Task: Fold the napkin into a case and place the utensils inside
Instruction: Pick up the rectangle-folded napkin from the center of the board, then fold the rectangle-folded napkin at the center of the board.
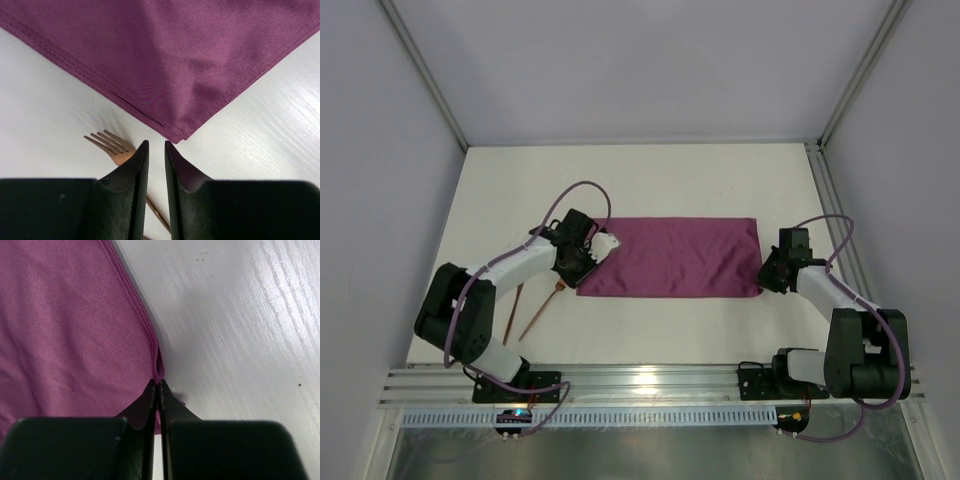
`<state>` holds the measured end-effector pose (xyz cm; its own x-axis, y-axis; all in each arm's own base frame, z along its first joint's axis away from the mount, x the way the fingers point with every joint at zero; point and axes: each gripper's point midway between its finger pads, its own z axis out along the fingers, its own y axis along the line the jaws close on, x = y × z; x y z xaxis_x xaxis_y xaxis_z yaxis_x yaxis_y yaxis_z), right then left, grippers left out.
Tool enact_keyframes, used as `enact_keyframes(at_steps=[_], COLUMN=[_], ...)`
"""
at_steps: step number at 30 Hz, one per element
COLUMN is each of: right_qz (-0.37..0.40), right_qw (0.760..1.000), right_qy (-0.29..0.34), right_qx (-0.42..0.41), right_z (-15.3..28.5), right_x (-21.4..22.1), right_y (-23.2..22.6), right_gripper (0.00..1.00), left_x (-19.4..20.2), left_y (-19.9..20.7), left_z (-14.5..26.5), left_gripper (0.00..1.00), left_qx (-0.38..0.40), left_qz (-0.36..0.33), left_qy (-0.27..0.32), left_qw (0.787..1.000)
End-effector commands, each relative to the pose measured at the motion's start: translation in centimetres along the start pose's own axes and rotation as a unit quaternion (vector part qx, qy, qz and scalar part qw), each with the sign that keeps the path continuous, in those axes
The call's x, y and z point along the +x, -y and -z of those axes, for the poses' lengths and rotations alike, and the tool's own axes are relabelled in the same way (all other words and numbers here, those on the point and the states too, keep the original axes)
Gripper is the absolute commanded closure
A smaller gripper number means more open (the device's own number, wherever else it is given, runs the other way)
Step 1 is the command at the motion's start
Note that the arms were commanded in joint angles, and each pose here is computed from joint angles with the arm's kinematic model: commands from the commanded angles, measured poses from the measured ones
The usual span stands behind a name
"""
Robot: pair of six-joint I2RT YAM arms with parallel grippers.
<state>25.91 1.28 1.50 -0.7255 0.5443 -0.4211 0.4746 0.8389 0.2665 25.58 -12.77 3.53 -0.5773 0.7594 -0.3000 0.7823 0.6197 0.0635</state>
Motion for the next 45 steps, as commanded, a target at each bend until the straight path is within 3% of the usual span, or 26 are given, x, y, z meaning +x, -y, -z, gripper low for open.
enact_keyframes(at_steps=[1, 5, 12, 23, 30, 40, 45], right_qz=[0.010, 0.019, 0.039, 0.100, 0.226, 0.334, 0.401], right_qw=[1.000, 1.000, 0.999, 0.993, 0.972, 0.942, 0.914], right_qy=[-0.006, -0.005, 0.008, 0.040, 0.028, 0.041, 0.043], right_qx=[-0.009, -0.010, -0.006, 0.037, 0.060, 0.001, -0.034], right_z=[0.5, 0.7, 1.3, 2.9, 2.6, 2.6, 3.2], right_x=[0.5, 0.1, -1.4, -4.9, -3.9, -2.5, 0.1], right_y=[-0.1, -0.2, -0.6, -1.2, -6.7, -17.1, -21.5], right_gripper=[0.97, 0.97, 0.97, 0.97, 0.97, 0.97, 0.97], left_x=[-0.8, -0.8, -2.5, -2.7, -2.5, -1.4, -1.9], left_y=[-2.4, -4.3, -4.6, -4.7, -3.2, -4.2, -4.3], left_z=[1.2, 0.6, 0.1, -2.5, -3.2, -2.3, -0.3], left_gripper=[0.78, 0.78, 0.76, 0.75, 0.76, 0.76, 0.73], left_qx=[-0.037, -0.048, -0.040, -0.023, 0.018, 0.026, 0.027], left_qz=[0.046, 0.096, 0.096, 0.107, 0.114, 0.149, 0.150], left_qy=[0.008, 0.004, 0.028, 0.002, -0.003, 0.009, 0.033], left_qw=[0.998, 0.994, 0.994, 0.994, 0.993, 0.988, 0.988])
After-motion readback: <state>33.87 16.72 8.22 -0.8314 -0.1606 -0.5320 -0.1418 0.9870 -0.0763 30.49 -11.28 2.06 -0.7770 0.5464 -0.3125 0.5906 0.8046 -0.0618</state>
